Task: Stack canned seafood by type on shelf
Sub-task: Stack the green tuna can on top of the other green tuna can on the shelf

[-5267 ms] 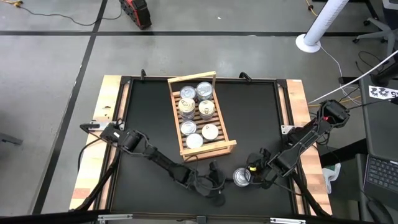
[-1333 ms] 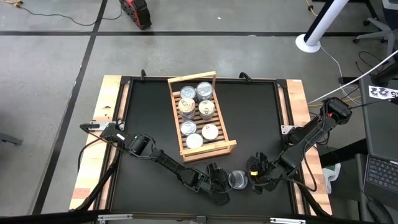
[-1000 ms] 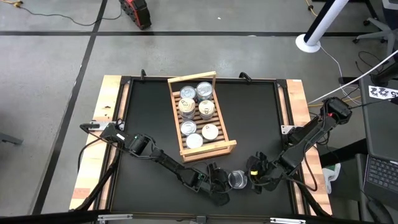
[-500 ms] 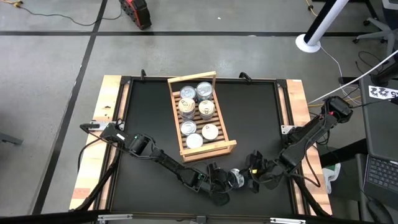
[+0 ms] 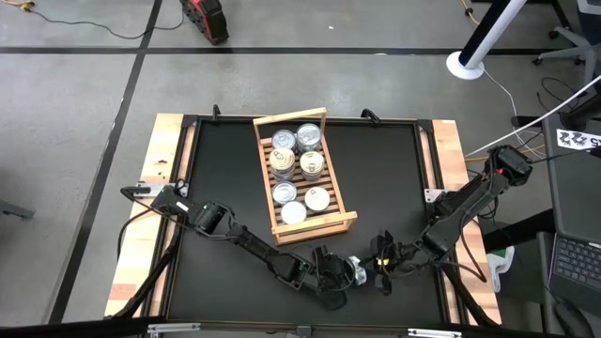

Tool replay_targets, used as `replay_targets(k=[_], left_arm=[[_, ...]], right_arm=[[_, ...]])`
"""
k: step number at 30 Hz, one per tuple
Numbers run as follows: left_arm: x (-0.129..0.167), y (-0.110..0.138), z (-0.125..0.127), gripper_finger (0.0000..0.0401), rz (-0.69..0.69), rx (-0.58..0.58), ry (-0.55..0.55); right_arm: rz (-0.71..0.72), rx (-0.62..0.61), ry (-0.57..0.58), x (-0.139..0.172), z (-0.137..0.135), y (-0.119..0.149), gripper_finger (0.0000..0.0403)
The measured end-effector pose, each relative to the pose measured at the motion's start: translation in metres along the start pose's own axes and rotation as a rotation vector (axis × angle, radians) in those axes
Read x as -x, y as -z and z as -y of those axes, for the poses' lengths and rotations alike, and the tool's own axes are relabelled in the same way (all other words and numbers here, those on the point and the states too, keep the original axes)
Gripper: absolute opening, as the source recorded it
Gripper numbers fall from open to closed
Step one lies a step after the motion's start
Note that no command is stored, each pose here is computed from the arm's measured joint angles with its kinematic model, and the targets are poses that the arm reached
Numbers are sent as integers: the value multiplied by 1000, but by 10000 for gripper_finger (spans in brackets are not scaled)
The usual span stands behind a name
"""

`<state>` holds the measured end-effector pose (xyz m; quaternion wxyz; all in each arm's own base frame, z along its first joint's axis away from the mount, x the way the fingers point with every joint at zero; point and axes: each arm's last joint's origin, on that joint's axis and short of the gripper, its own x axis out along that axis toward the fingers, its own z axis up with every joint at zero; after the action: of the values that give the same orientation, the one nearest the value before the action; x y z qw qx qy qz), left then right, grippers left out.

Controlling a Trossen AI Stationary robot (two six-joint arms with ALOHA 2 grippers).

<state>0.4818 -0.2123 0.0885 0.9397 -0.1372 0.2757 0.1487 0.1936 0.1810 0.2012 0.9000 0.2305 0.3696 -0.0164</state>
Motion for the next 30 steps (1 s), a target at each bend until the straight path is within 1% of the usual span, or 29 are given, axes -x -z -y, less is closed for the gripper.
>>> replay_targets(k=[7,11,14,16,20,24,30], left_arm=[[-2,-1,-2,0,0,3,-2],[-4,-5,-5,0,8,27,4],[-10,-11,-12,0,32,50,-13],[-12,-14,-14,0,41,62,-9],[-12,-14,-12,0,20,68,37],[-14,-15,-14,0,9,87,42],[-11,-16,-11,0,4,52,58]], right_arm=[[10,7,18,-6,0,2,5],[36,35,-23,-6,-4,0,5],[19,68,-27,-9,-3,3,5],[37,57,-32,-10,-5,0,5],[2,68,-11,-17,-3,5,5],[-8,76,5,-19,-2,7,5],[-6,80,15,-19,-1,7,5]])
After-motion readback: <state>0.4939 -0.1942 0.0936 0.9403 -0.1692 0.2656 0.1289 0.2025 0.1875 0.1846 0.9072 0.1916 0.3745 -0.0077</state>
